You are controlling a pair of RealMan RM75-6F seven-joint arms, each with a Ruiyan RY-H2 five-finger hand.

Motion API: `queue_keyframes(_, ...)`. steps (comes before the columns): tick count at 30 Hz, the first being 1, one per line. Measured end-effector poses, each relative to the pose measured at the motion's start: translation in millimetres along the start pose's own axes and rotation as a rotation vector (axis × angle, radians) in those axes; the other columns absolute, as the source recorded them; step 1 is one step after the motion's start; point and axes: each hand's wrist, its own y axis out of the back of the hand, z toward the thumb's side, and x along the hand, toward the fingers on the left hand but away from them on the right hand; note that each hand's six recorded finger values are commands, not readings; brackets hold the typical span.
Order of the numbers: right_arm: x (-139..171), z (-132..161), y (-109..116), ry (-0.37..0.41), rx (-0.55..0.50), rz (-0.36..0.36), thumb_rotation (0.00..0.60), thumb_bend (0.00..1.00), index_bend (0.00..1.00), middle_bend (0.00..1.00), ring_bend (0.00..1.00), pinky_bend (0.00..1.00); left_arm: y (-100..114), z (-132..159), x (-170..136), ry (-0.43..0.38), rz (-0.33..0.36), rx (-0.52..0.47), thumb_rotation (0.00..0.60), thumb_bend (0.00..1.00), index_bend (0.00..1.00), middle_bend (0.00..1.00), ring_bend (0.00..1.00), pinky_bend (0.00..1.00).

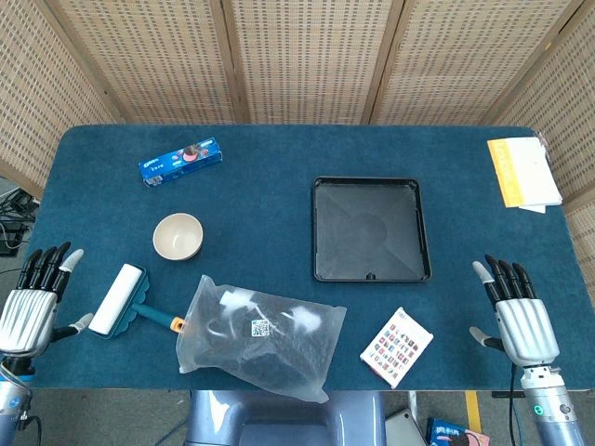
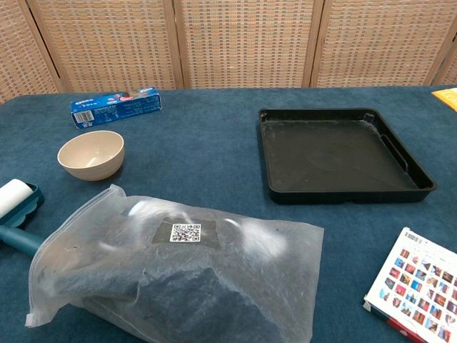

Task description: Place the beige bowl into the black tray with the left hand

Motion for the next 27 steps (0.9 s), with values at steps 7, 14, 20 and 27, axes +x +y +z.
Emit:
queue_keyframes(7, -1.2, -0.5, -3.4, -0.001, 0.001, 0.011, 0.6, 0.17, 0.0, 0.0, 0.0, 0.0, -6.1, -2.8, 31.6, -0.002, -0.024, 0.012, 0.6, 0.19, 0.28, 0.0, 0.0, 0.0)
queue_keyframes(14, -1.8, -0.2, -1.9, 0.0, -0.005, 0.005, 0.6, 0.17, 0.0, 0.0, 0.0, 0.0, -22.2, -2.4, 71.1, -0.016, -0.095, 0.037, 0.6, 0.19, 0.34, 0.0, 0.0, 0.0)
queue_keyframes(20, -3.1, -5.4, -1.8, -0.017, -0.017, 0.005, 0.6, 0.17, 0.0, 0.0, 0.0, 0.0, -38.3, 6.6, 105.9, -0.035, -0.131, 0.072, 0.6, 0.2, 0.37, 0.0, 0.0, 0.0)
queue_keyframes(27, -4.5, -10.9, 0.6, -0.031, -0.03, -0.002, 0.6, 0.17, 0.0, 0.0, 0.0, 0.0, -53.8, 24.0, 134.8, -0.068, -0.167, 0.12, 0.6, 0.26, 0.4, 0.0, 0.0, 0.0)
